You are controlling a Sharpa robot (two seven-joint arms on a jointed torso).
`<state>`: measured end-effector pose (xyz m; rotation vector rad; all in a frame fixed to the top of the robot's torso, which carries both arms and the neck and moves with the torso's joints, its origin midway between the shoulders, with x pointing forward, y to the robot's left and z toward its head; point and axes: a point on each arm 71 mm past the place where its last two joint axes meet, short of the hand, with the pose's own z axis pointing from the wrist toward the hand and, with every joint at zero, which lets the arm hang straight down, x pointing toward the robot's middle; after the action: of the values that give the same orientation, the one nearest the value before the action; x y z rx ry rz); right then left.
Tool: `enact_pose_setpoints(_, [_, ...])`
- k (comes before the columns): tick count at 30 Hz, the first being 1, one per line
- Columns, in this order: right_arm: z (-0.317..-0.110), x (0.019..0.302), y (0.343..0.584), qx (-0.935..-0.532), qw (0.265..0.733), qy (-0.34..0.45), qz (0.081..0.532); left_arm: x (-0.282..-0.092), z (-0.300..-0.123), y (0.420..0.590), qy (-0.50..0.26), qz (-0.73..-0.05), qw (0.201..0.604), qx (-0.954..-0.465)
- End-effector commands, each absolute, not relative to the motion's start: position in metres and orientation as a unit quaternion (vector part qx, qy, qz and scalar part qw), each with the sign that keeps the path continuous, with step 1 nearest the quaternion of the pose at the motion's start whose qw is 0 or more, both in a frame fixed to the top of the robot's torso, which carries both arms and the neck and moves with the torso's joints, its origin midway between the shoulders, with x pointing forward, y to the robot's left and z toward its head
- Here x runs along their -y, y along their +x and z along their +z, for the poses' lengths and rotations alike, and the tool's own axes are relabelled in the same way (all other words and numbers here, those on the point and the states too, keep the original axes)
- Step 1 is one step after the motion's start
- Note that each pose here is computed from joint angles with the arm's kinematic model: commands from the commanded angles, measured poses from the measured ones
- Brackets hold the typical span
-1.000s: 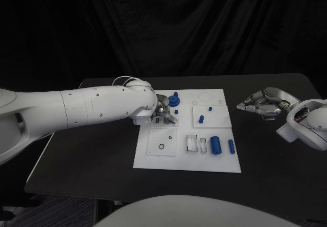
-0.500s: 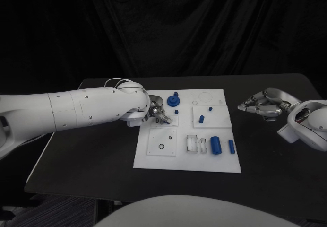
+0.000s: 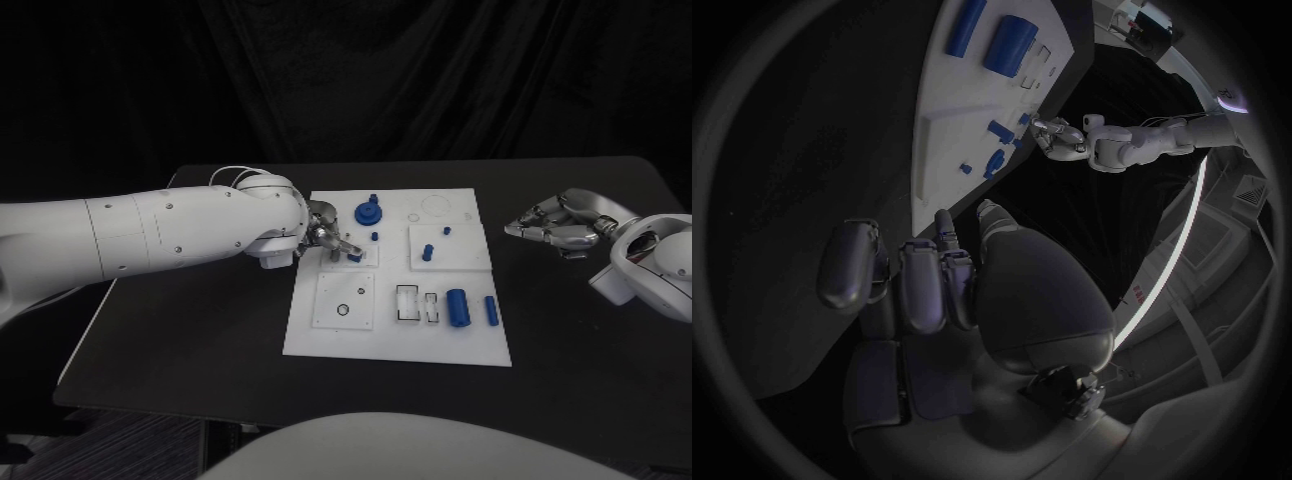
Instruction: Assemble the parts on the task board
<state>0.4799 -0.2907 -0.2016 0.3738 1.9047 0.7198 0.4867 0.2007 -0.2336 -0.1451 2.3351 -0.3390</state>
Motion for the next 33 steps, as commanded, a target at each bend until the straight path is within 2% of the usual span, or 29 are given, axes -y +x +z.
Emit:
enact_pose_setpoints(1, [-0.204,0.292,0.479,-0.797,0.504,0.159,0.291,-0.201,-0.232,0.487,-0.065,-0.144,0.394,-0.906])
enact_pose_setpoints(5, [-0.204,0.293,0.479,-0.797,0.504,0.160,0.291,-0.202,-0.228,0.487,-0.073,-0.166,0.415,-0.892])
enact_pose_setpoints(11, [-0.203,0.294,0.478,-0.792,0.510,0.160,0.295,-0.202,-0.215,0.483,-0.073,-0.215,0.470,-0.853])
enact_pose_setpoints(15, [-0.202,0.293,0.479,-0.788,0.515,0.159,0.298,-0.201,-0.202,0.482,-0.034,-0.239,0.502,-0.831])
enact_pose_setpoints(18, [-0.202,0.292,0.480,-0.785,0.518,0.158,0.301,-0.199,-0.189,0.480,0.028,-0.275,0.531,-0.801])
enact_pose_setpoints(22, [-0.201,0.291,0.480,-0.783,0.519,0.158,0.303,-0.197,-0.182,0.478,0.095,-0.299,0.550,-0.774])
enact_pose_setpoints(28, [-0.201,0.291,0.480,-0.781,0.521,0.157,0.306,-0.198,-0.183,0.477,0.172,-0.287,0.553,-0.763])
enact_pose_setpoints(33, [-0.201,0.292,0.478,-0.779,0.523,0.157,0.308,-0.203,-0.194,0.477,0.192,-0.270,0.553,-0.765])
